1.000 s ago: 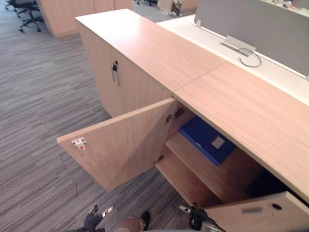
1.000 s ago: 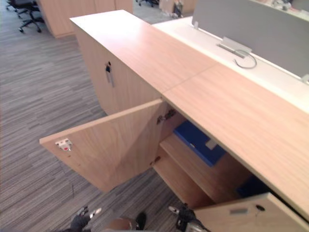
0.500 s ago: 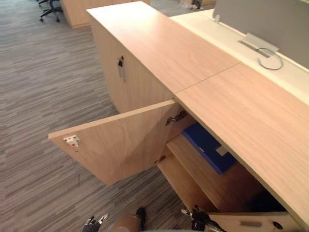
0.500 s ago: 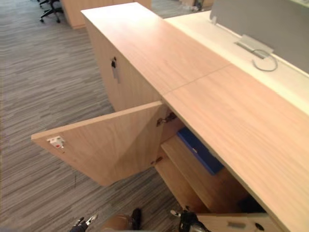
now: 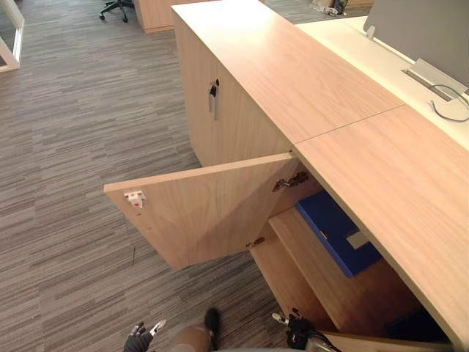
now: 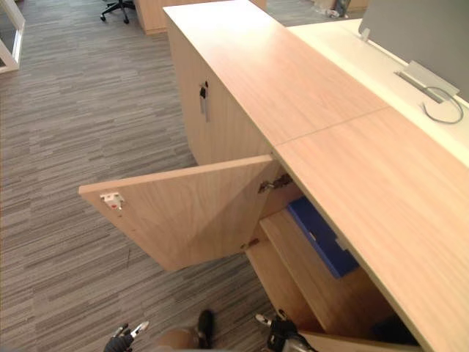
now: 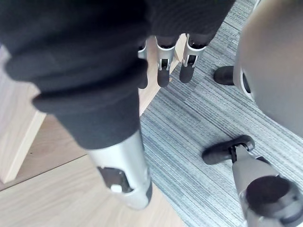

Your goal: Walk over to the cabinet, pick up the folder, carry it to the office cabinet, place the folder inside the office cabinet, then close the office cabinet door

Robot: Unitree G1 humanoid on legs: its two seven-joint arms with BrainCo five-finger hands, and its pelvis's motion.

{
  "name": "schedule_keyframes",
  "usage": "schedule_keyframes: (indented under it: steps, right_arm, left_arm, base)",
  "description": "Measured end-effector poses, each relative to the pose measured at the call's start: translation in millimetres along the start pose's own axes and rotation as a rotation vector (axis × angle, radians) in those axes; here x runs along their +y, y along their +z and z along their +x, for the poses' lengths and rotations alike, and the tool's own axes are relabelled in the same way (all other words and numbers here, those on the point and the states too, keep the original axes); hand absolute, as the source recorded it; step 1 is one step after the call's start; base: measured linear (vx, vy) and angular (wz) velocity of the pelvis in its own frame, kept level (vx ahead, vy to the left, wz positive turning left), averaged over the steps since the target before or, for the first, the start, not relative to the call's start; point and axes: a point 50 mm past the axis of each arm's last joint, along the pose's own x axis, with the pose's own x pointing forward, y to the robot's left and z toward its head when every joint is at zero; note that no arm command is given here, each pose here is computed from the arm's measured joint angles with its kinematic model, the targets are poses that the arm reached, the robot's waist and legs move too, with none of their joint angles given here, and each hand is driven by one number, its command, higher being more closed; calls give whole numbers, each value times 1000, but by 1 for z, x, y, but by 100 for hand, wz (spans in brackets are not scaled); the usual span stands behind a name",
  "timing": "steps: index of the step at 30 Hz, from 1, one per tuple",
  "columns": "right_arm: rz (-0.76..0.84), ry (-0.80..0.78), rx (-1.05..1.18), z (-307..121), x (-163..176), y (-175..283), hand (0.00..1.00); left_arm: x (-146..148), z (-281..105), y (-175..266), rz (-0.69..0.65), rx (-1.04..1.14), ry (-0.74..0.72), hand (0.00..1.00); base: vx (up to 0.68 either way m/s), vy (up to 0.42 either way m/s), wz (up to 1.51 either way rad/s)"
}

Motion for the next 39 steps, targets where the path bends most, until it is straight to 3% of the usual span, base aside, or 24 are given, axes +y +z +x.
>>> schedule_keyframes:
  steps: [7,11,14,18,22,28,33,39]
  right_arm:
    - [12,-27,-16,0,-8,3,0]
    - [21,-87,-18,-4,-31,1,0]
    - [64,-97,2,-5,-31,-7,0]
    - [65,-106,-37,-7,-35,-4,0]
    - [60,-85,-64,-8,-31,0,0]
    - [33,-104,-104,-9,-47,12,0]
    - [4,-80,1,-11,-49,-11,0]
    - [-12,-119,46,-17,-68,-22,0]
  left_arm:
    - [1,-2,1,-42,-12,13,0]
    - [5,-7,-12,-84,25,54,0]
    - [-10,5,22,-26,-75,-7,0]
    - [-12,5,27,83,-101,-32,0]
    - [0,9,54,212,-182,-6,0]
    - [21,6,99,198,-328,94,0]
    - [65,-8,146,256,-475,252,0]
    - [73,-3,165,233,-476,298,0]
  base:
    - [-107,23,-5]
    - [3,201,-35]
    - [-111,241,13]
    - [-130,150,-47]
    - [-143,62,-62]
    - [-145,-24,-57]
    - [-63,-141,-46]
    - [-38,-181,-19]
